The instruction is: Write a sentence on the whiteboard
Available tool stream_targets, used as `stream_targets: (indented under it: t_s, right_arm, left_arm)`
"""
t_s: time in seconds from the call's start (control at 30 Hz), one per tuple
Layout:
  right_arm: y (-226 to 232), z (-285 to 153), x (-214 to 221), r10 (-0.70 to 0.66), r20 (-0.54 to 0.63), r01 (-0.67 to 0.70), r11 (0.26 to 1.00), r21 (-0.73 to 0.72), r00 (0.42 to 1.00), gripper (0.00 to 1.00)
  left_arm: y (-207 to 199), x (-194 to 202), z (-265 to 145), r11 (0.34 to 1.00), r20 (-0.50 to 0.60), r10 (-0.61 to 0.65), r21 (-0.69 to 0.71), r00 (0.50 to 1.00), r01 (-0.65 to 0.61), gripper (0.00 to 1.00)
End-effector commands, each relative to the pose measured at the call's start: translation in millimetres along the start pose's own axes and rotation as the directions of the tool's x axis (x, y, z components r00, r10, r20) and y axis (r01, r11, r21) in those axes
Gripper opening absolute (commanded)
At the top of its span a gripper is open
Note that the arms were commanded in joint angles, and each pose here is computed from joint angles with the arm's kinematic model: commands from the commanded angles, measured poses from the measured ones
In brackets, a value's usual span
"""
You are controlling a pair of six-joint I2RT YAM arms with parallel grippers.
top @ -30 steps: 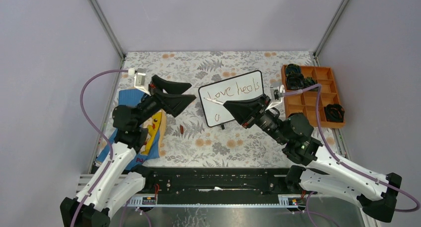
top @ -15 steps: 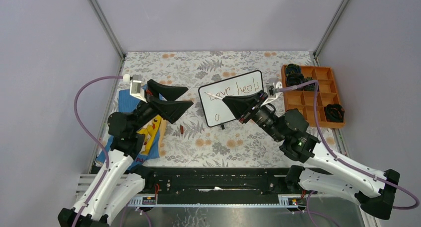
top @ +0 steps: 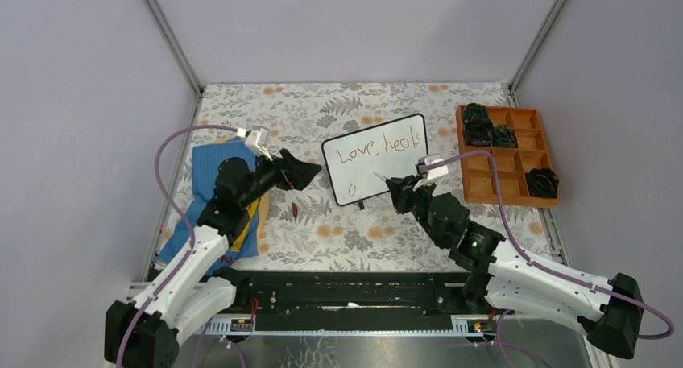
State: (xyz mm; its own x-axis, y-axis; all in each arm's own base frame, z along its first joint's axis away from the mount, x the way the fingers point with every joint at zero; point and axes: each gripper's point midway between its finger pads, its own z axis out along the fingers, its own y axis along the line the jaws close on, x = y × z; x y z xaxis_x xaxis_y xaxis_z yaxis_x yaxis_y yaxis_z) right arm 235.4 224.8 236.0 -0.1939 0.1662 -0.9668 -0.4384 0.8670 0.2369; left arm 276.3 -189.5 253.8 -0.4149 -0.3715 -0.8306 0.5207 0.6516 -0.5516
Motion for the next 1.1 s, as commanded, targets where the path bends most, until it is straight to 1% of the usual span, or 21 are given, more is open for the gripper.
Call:
stream_targets:
  t_s: [0.0,0.1,0.2,0.23,0.3,0.37,0.4,0.43,0.47,0.53,0.57,0.6,0.63,0.67,0.77,0.8,0.87,0.9,0.93,1.03,1.07]
  right_arm:
    - [-14,-7,-15,0.050,0.087,-0.055,0.997,0.056,0.995,0.00]
    - [-15,-14,-13,0.054,0.094,-0.058,0.998,0.034,0.994,0.00]
    - [-16,-21,-15,0.053,0.099,-0.054,0.998,0.015,0.994,0.00]
    - [-16,-23,-17,0.054,0.104,-0.055,0.998,0.012,0.993,0.00]
    - [-18,-26,-19,0.054,0.112,-0.055,0.998,0.009,0.992,0.00]
    - [-20,-28,-21,0.056,0.122,-0.058,0.998,0.013,0.991,0.00]
    - [-20,-29,-21,0.059,0.127,-0.061,0.998,0.014,0.990,0.00]
    - [-21,-28,-21,0.061,0.131,-0.063,0.998,0.016,0.989,0.00]
    - [-20,-28,-22,0.065,0.135,-0.068,0.998,0.012,0.989,0.00]
    - [-18,-26,-22,0.069,0.137,-0.070,0.998,0.005,0.988,0.00]
    - [-17,-25,-21,0.067,0.134,-0.068,0.998,0.002,0.989,0.00]
    - [-16,-25,-22,0.066,0.131,-0.067,0.998,0.000,0.989,0.00]
    - [-15,-24,-22,0.067,0.132,-0.067,0.998,-0.001,0.989,0.00]
    - [-15,-23,-23,0.065,0.130,-0.066,0.998,0.001,0.989,0.00]
    - [-14,-22,-26,0.064,0.138,-0.066,0.998,0.004,0.988,0.00]
    - [-14,-22,-26,0.061,0.139,-0.063,0.998,0.006,0.988,0.00]
    - [-16,-21,-26,0.056,0.140,-0.059,0.998,0.016,0.989,0.00]
    - [-17,-21,-26,0.055,0.141,-0.058,0.998,0.019,0.989,0.00]
    - [-17,-21,-25,0.054,0.140,-0.057,0.998,0.022,0.989,0.00]
    - [-18,-21,-21,0.053,0.134,-0.056,0.998,0.025,0.990,0.00]
    - [-19,-21,-22,0.055,0.136,-0.059,0.998,0.027,0.989,0.00]
  left_arm:
    - [7,39,11,0.998,-0.077,-0.038,0.041,0.996,0.041,0.93]
    - [3,38,18,0.993,-0.024,-0.018,0.118,1.000,0.020,0.95]
    - [5,25,22,0.995,0.039,-0.002,0.103,0.999,-0.002,0.98]
    - [12,15,24,0.999,0.078,-0.024,0.049,0.997,0.020,0.99]
    - [41,6,24,0.985,0.120,-0.092,-0.134,0.988,0.108,0.99]
    - [70,-6,17,0.930,0.202,-0.134,-0.311,0.970,0.193,0.99]
    - [85,-12,11,0.883,0.267,-0.166,-0.387,0.949,0.264,0.99]
    - [97,-15,4,0.837,0.332,-0.199,-0.432,0.922,0.336,0.99]
    - [101,-18,-1,0.821,0.373,-0.202,-0.440,0.906,0.364,0.99]
    - [104,-19,-7,0.814,0.404,-0.194,-0.442,0.894,0.376,0.99]
    - [105,-18,-8,0.812,0.397,-0.190,-0.451,0.898,0.371,0.99]
    - [102,-15,-5,0.837,0.349,-0.158,-0.450,0.924,0.313,0.99]
    - [90,-15,2,0.900,0.268,-0.070,-0.399,0.961,0.177,0.99]
    - [72,-11,10,0.955,0.195,0.003,-0.293,0.981,0.055,0.99]
    - [56,-11,20,0.986,0.188,0.026,-0.169,0.982,0.006,0.99]
    - [57,-9,23,0.988,0.166,0.045,-0.152,0.985,-0.020,0.99]
    - [68,3,32,0.985,0.069,0.079,-0.158,0.995,-0.067,0.99]
    - [78,8,35,0.982,0.039,0.070,-0.179,0.997,-0.062,0.99]
    - [83,13,38,0.985,0.018,0.046,-0.169,0.999,-0.042,0.99]
    - [75,13,48,0.999,0.014,-0.028,-0.043,1.000,0.029,0.99]
    - [74,9,52,0.998,0.022,-0.049,-0.026,0.999,0.049,0.99]
